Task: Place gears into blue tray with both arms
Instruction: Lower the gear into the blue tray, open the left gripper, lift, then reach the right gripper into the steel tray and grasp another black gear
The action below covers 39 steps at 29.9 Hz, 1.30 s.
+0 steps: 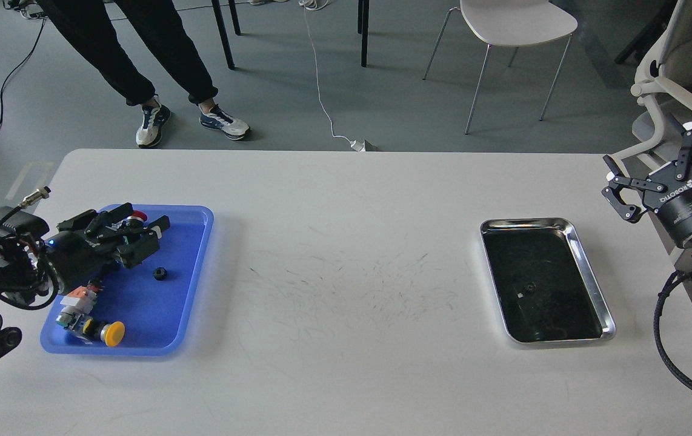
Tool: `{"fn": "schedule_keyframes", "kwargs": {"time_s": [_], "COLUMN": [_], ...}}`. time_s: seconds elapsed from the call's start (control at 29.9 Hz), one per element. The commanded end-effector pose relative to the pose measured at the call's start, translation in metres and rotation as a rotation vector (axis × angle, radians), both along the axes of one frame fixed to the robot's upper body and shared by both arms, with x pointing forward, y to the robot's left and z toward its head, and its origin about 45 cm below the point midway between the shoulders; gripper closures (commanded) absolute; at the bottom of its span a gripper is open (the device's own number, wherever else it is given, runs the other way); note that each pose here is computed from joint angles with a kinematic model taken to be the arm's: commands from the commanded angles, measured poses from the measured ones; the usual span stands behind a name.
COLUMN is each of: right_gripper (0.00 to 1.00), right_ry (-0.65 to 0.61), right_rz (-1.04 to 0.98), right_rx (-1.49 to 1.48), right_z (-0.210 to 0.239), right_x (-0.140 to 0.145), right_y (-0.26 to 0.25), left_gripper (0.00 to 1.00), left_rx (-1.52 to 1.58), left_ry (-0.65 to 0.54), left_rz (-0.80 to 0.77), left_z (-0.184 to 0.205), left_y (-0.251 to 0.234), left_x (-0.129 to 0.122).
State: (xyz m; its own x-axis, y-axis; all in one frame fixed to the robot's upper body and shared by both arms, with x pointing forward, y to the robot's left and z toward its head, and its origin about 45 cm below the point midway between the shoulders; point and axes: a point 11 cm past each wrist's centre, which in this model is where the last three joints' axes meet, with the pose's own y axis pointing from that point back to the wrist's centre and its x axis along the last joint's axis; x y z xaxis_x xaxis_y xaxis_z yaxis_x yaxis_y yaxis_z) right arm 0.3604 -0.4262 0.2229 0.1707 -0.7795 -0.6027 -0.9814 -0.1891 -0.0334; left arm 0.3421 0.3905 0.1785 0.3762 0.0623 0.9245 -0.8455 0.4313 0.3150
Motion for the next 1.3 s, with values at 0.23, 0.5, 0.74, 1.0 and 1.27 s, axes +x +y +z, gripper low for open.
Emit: {"fn": "schedule_keyframes", "kwargs": {"time_s": [0.23,0.5,0.74,1.0,1.27], "right_gripper": [0.03,0.03,0.03,0.03,0.04], "right_ry": [-0.051,-0.095,-0.004,0.123,0.212], "right_rz": [0.080,0.344,0.718,1.096,1.228], "right_rx": [-0.078,-0.475,-1.070,-1.663,-1.749], "right_z": [0.045,0.091,0.082,0.030,-0.010], "right_x": [0.002,0.013,-0.021,-0.065,-0.059], "right_y": [0.005,0.066,0.096,0.076,0.072], "left_gripper": [0.07,0.05,0.03,0.03,0.03], "left_rx": [-0.806,-1.248,-1.365,-1.375,-1.376], "left_ry": [0.064,0.250,0.244,0.245,0.242], "left_rz": [0.396,0.567,0.574,0.562,0.561], "left_z": [0.083,0.052,0.061,0.060,0.060], "left_y": [-0.020,-0.015,-0.013,-0.016,-0.016], "left_x": [0.095,0.126,0.129,0.129,0.129]}}
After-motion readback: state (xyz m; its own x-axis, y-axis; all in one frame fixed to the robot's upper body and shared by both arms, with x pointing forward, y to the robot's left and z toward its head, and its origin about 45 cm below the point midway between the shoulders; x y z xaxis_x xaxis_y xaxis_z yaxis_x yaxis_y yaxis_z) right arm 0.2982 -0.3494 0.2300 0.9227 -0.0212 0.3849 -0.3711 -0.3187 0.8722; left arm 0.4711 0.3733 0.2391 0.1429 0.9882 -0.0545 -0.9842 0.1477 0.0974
